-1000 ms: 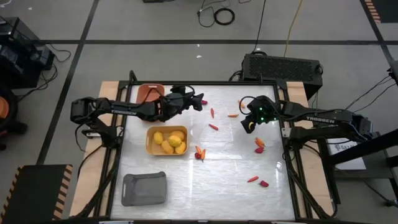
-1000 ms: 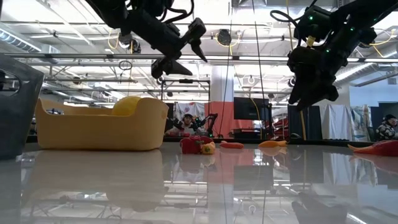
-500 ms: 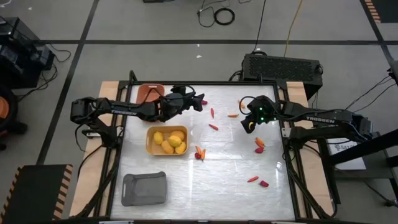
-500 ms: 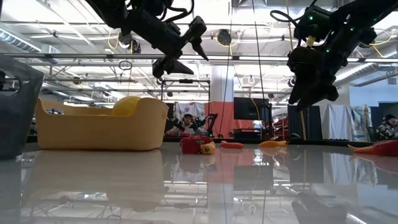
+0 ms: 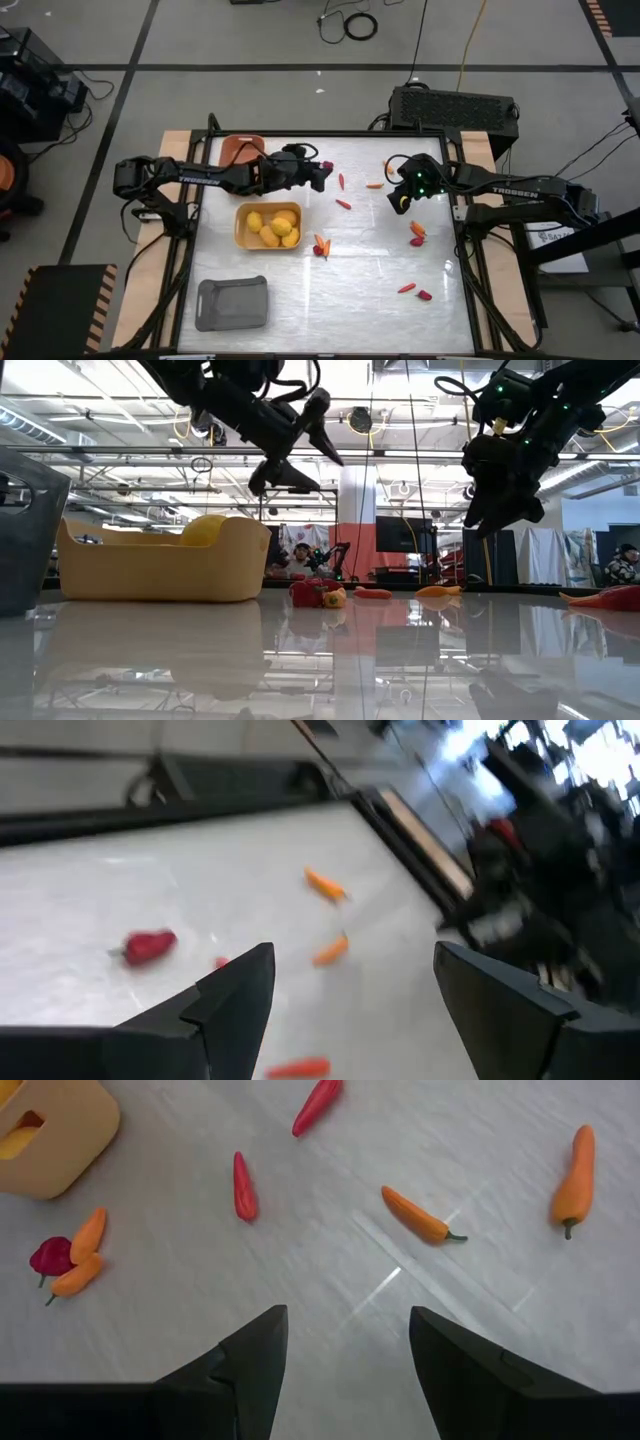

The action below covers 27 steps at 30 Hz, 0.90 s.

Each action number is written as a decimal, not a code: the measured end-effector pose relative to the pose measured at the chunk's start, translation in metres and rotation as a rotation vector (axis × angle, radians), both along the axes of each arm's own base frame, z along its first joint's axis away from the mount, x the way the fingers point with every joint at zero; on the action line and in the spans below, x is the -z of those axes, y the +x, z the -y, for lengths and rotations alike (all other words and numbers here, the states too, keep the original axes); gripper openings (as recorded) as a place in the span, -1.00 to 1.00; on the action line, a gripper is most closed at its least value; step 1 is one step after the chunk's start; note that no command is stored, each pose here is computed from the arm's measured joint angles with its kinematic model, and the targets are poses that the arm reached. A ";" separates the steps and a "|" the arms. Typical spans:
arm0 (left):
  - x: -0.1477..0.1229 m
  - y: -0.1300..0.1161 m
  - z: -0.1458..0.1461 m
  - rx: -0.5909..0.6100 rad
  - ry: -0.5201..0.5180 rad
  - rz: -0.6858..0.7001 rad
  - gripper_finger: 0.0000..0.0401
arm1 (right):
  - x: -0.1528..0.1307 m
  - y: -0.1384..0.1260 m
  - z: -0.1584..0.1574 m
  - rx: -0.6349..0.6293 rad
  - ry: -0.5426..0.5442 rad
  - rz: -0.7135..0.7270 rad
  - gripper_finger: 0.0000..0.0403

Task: Sort produce into baskets
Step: Put the red chili pepper into the orange bin

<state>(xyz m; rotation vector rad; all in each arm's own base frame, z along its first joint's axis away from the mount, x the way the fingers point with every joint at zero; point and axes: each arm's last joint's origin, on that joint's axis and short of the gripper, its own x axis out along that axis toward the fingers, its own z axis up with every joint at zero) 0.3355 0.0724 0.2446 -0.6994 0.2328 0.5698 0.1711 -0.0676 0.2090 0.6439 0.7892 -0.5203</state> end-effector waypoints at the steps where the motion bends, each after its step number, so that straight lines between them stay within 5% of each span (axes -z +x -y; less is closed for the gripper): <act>1: 0.001 0.000 0.000 0.038 -0.001 -0.012 0.40 | 0.000 0.000 0.000 0.000 0.000 0.000 0.01; 18: 0.011 0.004 0.042 0.312 0.064 -0.148 0.40 | -0.001 0.001 0.000 0.000 -0.006 0.016 0.01; 27: 0.031 0.029 0.064 0.425 0.130 -0.216 0.40 | -0.003 0.003 0.001 -0.101 -0.097 0.019 0.01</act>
